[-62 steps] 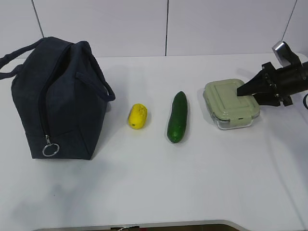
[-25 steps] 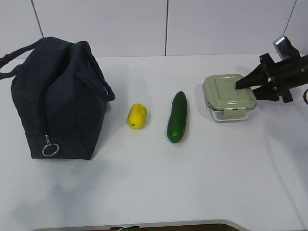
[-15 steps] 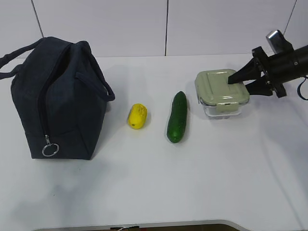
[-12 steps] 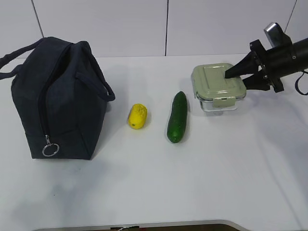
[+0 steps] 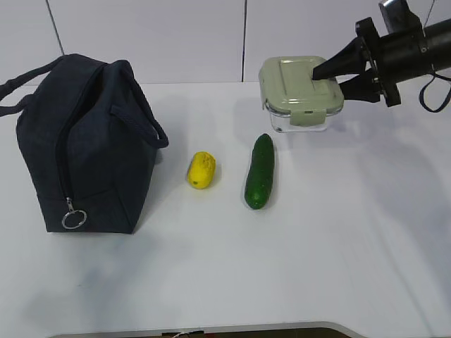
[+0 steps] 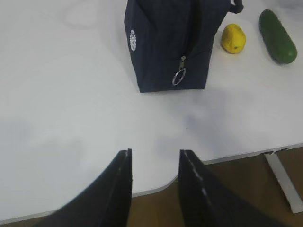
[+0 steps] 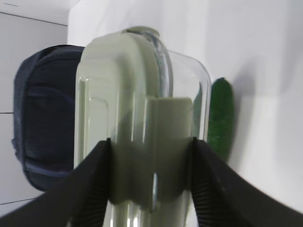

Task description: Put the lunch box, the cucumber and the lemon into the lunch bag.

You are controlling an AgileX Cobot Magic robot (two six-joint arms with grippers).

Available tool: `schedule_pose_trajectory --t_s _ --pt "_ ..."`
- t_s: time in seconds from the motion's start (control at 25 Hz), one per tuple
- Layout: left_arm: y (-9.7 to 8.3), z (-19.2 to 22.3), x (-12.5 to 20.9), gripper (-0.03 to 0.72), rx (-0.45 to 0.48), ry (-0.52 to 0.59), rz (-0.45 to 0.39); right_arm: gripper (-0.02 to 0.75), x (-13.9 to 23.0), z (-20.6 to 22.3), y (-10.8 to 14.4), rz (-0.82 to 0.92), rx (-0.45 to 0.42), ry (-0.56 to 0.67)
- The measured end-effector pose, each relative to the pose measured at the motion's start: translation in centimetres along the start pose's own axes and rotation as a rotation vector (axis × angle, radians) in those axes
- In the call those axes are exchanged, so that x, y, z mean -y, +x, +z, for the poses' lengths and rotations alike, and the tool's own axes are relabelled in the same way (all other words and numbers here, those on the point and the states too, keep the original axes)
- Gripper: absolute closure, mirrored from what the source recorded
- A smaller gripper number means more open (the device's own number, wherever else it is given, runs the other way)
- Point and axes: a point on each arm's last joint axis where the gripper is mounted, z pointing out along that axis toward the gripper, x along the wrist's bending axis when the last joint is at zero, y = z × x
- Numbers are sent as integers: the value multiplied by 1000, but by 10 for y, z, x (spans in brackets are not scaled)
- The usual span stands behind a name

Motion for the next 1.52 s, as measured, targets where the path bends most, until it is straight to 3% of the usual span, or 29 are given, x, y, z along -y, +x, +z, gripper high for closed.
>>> schedule_pose_trajectory --t_s 0.24,0.72,1.08,1.52 --pt "-5 1 -13 454 67 -65 -48 367 6 20 24 -18 -50 31" --pt "-2 36 -77 426 116 87 -161 367 21 57 64 -36 -156 94" --pt "14 100 -135 384 101 239 -235 367 24 66 77 -15 -221 90" --pt "29 191 -190 382 159 390 -222 367 24 68 81 -6 -241 83"
